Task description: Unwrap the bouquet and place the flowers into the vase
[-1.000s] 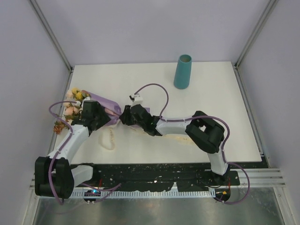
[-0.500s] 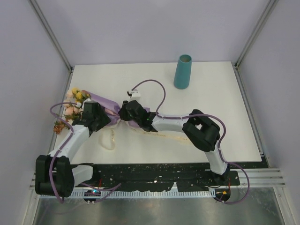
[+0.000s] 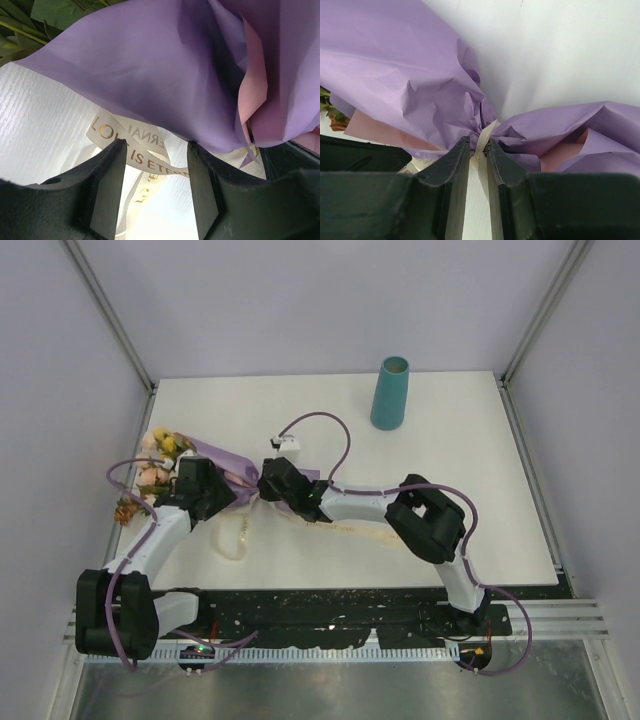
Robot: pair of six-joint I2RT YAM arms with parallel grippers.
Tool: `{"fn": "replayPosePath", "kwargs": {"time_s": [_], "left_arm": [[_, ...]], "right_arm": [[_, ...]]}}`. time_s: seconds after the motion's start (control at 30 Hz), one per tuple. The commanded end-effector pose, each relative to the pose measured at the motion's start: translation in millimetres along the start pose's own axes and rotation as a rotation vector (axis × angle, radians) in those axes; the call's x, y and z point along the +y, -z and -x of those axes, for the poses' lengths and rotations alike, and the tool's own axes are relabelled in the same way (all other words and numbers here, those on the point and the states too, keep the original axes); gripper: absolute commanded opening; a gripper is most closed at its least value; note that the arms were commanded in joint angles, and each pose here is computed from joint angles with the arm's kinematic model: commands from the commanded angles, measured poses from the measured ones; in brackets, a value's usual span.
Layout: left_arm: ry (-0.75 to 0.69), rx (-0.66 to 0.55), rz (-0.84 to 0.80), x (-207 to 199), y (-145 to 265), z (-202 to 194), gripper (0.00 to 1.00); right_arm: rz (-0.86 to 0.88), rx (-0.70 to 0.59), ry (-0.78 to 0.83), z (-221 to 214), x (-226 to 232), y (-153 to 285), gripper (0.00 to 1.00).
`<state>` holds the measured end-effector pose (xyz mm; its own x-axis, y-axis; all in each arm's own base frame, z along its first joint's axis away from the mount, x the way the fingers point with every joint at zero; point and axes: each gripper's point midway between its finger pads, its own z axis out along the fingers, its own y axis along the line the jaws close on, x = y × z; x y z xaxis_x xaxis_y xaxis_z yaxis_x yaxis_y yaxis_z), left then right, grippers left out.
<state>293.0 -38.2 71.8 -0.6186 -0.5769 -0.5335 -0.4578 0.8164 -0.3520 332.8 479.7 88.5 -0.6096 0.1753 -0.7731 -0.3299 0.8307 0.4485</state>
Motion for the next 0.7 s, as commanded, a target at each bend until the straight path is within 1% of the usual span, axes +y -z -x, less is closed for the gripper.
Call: {"fn": "replayPosePath", "kwargs": {"time_s": [0.0,0.2,0.37,0.4,0.43,0.57,0.63,0.67], "left_arm": [[0.021,-0.025,-0.019,-5,-2,7,0.55],[0.031,-0.028,-0.032,-7,-3,7,0.55],[0.036,-0.030,-0.044,-11,-1,10,0.55],[0.039,-0.031,-0.047,-12,-1,11,0.55],[0.039,-0.029,-0.048,-12,-2,10,0.55],[0.040,-0.028,-0.035,-9,-4,9,0.55],[0.036,-0.028,-0.028,-7,-5,8,0.55],[0.038,-0.030,-0.020,-6,-5,8,0.55]], "right_arm": [[-0.050,0.011,-0.014,-5,-2,-1,0.26],[-0.109,0.033,0.052,-13,-4,-3,0.26],[-0.107,0.035,0.035,-12,-1,-8,0.26],[-0.128,0.060,0.048,-20,-7,-7,0.26],[-0.127,0.057,0.047,-18,-6,-8,0.26],[-0.134,0.053,0.043,-16,-6,-9,0.15],[-0.132,0.052,0.049,-14,-5,-7,0.06],[-0.121,0.042,0.045,-10,-1,-6,0.05]]}}
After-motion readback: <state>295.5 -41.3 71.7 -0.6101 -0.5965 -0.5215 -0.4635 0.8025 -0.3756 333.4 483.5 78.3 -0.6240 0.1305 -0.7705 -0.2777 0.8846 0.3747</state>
